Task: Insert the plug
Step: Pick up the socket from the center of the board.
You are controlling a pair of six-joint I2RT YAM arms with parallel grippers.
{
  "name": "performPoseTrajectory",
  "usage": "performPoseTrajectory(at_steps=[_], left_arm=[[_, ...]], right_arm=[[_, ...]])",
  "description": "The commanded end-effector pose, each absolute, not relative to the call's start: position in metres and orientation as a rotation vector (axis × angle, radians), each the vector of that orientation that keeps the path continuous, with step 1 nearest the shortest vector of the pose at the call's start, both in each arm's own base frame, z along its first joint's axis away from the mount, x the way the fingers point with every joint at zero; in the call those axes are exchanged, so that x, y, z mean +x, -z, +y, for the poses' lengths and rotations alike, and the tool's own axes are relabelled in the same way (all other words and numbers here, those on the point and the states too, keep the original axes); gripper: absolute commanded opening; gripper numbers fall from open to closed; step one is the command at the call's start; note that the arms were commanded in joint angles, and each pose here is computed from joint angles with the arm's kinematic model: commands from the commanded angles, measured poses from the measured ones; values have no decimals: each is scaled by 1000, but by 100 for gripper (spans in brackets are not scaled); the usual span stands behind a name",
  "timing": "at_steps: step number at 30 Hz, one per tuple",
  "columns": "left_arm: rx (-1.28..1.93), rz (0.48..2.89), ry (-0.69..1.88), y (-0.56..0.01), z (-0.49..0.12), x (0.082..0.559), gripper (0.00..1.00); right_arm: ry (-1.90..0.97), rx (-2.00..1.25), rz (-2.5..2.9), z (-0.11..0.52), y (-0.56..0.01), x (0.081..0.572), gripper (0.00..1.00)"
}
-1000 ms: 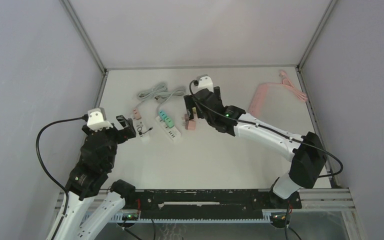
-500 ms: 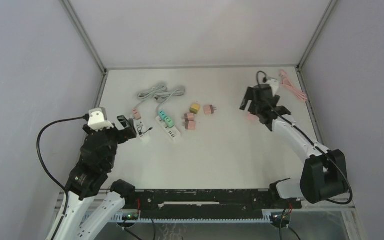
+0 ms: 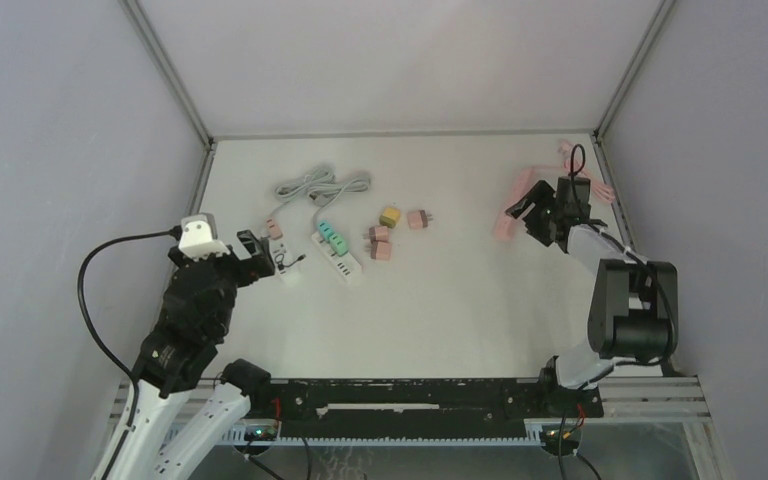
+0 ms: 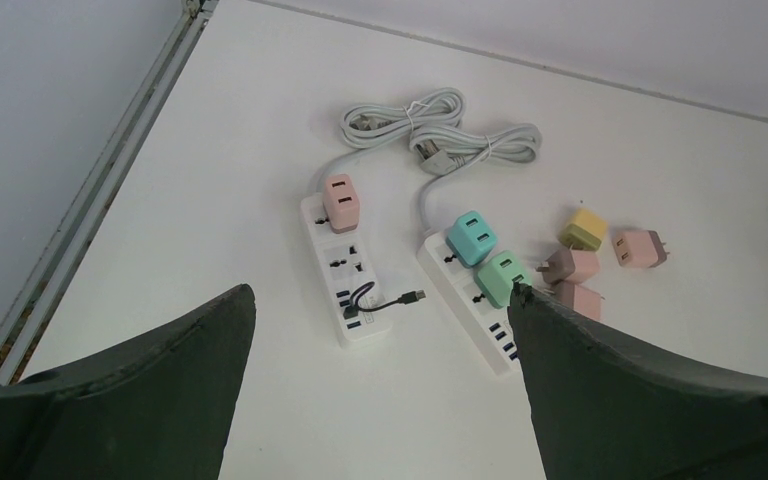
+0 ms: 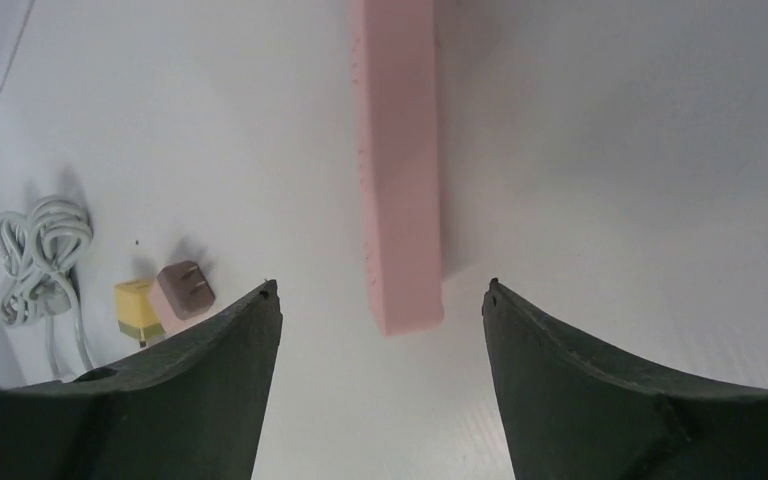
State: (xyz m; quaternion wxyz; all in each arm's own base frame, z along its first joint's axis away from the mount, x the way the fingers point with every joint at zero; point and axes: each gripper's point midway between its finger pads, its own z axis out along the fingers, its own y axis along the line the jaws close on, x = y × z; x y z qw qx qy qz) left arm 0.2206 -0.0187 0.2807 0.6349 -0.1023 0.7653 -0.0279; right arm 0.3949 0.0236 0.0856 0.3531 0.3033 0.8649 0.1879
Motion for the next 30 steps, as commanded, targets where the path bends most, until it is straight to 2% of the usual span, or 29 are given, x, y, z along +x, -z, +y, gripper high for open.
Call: performPoseTrajectory(at_steps=[1,5,8,12,15,21,26,30], left_arm=[[-206,1748,60,-279,-23,228,100],[-201,1756,55,-277,-23,229,100],[-196,1761,54,-276,-24,230,100],[-191,1766,57,-275,-25,230,100],[-191,1764,58,-276,-25,230,100],[-188,1757,68,-277,-26,229,100],[-187,1746,80,-279,-27,228,100],[-186,1742,83,-279,-26,226,100]], right_arm=[[-663,817,2173,28,-87,429,79],[-768,819,2207,38,-70,446,74],[-818,826,2207,41,-65,452,65],[-872,833,2200,43,-62,454,45],[-942,805,2203,52,-64,450,25],[-1129,735,2126,75,-92,428,1],[-1235,637,2092,104,-118,397,0],[-1289,546,2004,111,-164,395,0]])
